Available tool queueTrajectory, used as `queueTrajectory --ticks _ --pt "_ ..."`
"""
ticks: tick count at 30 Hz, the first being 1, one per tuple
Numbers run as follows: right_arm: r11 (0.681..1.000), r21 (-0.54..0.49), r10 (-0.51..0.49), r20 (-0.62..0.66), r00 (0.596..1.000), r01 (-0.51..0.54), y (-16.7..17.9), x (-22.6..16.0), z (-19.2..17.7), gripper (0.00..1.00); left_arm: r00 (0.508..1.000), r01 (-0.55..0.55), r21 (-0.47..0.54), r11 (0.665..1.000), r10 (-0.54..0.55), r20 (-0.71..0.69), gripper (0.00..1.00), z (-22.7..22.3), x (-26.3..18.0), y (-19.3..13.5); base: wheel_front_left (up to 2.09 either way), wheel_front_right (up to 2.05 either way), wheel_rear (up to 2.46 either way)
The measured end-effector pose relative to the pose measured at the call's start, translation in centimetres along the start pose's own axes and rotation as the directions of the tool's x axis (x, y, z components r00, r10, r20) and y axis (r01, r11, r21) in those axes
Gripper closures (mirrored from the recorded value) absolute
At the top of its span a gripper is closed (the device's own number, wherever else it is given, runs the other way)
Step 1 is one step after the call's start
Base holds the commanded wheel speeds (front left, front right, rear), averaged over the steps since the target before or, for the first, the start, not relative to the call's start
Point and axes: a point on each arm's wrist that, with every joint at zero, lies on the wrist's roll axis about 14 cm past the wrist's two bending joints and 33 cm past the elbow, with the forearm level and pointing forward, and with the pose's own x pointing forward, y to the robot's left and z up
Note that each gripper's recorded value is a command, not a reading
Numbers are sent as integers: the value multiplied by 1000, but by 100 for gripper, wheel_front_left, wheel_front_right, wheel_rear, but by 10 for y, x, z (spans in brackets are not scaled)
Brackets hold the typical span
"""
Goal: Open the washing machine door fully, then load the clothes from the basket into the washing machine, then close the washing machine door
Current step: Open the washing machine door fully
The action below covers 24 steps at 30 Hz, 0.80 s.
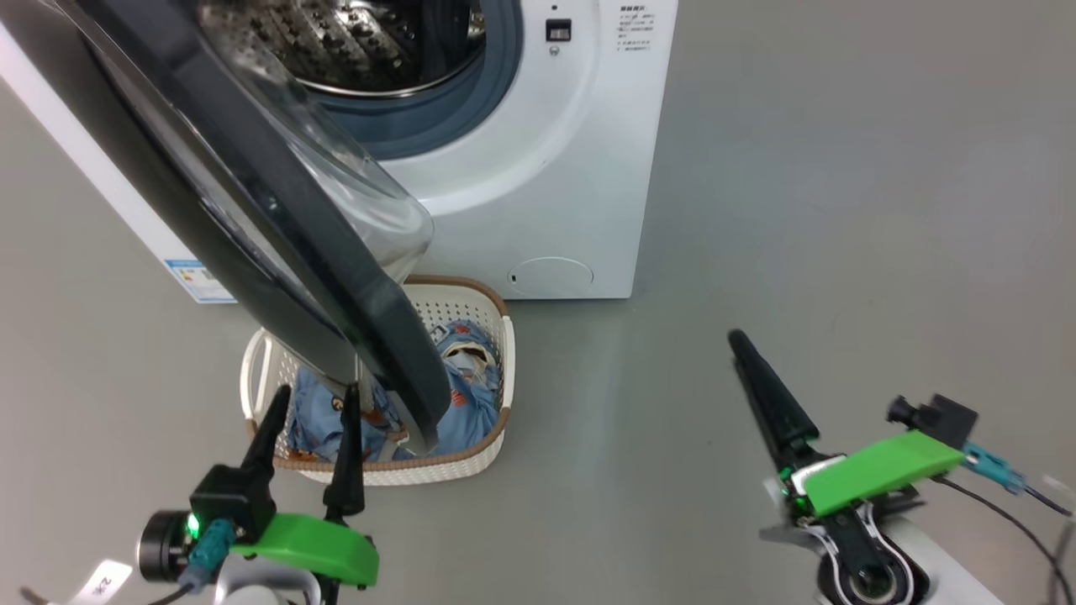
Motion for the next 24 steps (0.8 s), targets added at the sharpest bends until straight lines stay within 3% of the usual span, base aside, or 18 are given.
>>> queueTrajectory --ticks 5,9,14,16,22,24 --pt "978 -190 -57 142 988 84 -26 -18 42 0 1000 -4 -4 1000 4 -9 0 -3 -7 0 0 0 0" --pt "911 -373 -85 250 965 177 -43 -39 72 0 1000 -8 -4 1000 8 6 0 3 -9 2 0 0 0" --pt "759 -582 -77 364 928 292 -47 -65 105 0 1000 -7 -9 1000 7 1 0 0 -16 2 0 0 0" --pt "685 -651 -61 397 916 328 -44 -74 115 0 1000 -7 -9 1000 7 2 0 1 -17 2 0 0 0" --pt "487 -789 8 433 901 375 -24 -87 123 0 1000 -4 -2 1000 4 9 0 3 -17 2 0 0 0" --pt "440 -818 34 428 903 371 -16 -88 121 0 1000 -5 -2 1000 5 11 0 4 -17 2 0 0 0"
